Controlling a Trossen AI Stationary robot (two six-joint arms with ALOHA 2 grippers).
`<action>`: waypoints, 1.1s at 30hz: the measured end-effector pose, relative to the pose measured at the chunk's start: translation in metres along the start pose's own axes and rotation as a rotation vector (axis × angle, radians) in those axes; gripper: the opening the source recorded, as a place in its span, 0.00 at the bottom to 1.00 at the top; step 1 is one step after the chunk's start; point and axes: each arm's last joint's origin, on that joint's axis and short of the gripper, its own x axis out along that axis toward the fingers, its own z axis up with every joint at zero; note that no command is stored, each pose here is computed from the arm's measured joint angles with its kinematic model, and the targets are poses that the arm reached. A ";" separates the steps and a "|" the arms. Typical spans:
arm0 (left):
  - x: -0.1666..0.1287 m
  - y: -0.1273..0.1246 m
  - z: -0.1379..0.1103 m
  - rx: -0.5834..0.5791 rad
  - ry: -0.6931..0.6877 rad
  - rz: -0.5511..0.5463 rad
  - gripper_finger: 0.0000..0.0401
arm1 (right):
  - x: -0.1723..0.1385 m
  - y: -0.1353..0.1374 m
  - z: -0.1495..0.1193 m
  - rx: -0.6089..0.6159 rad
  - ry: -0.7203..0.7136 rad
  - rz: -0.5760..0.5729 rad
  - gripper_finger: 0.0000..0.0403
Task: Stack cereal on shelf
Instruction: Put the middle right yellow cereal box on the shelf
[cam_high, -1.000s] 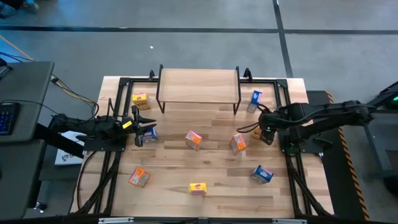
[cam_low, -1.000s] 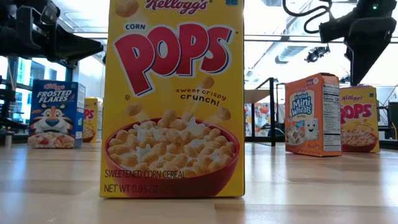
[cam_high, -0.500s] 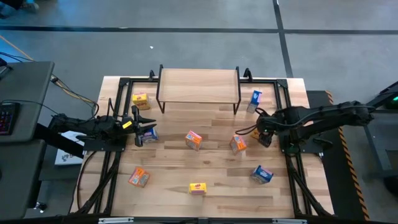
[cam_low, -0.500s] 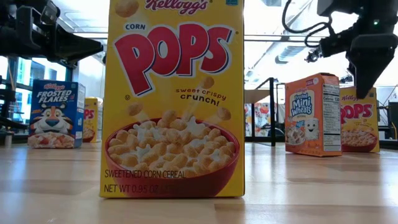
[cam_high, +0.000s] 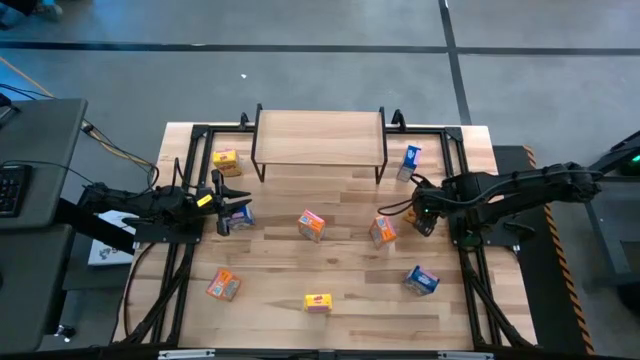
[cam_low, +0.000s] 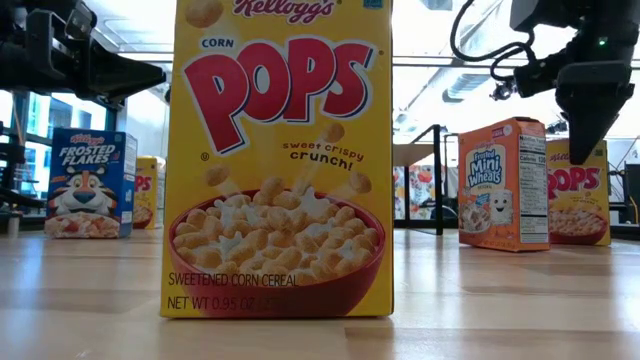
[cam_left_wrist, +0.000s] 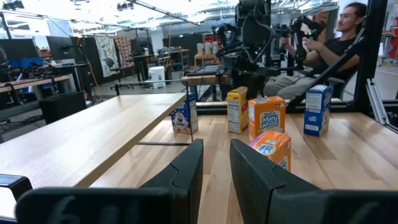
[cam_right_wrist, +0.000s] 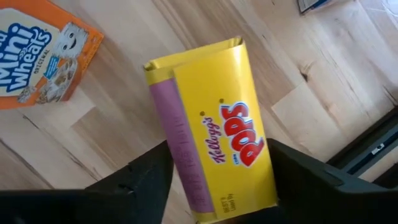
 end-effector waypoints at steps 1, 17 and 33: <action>0.000 0.000 0.000 0.000 0.000 0.000 0.18 | 0.000 0.000 0.000 0.005 -0.001 -0.001 0.55; 0.000 0.000 0.000 0.000 0.000 0.000 0.18 | 0.000 0.000 0.000 0.018 -0.001 -0.003 0.35; 0.000 0.000 0.000 0.000 0.000 0.000 0.18 | -0.045 0.000 0.014 0.049 -0.065 0.035 0.33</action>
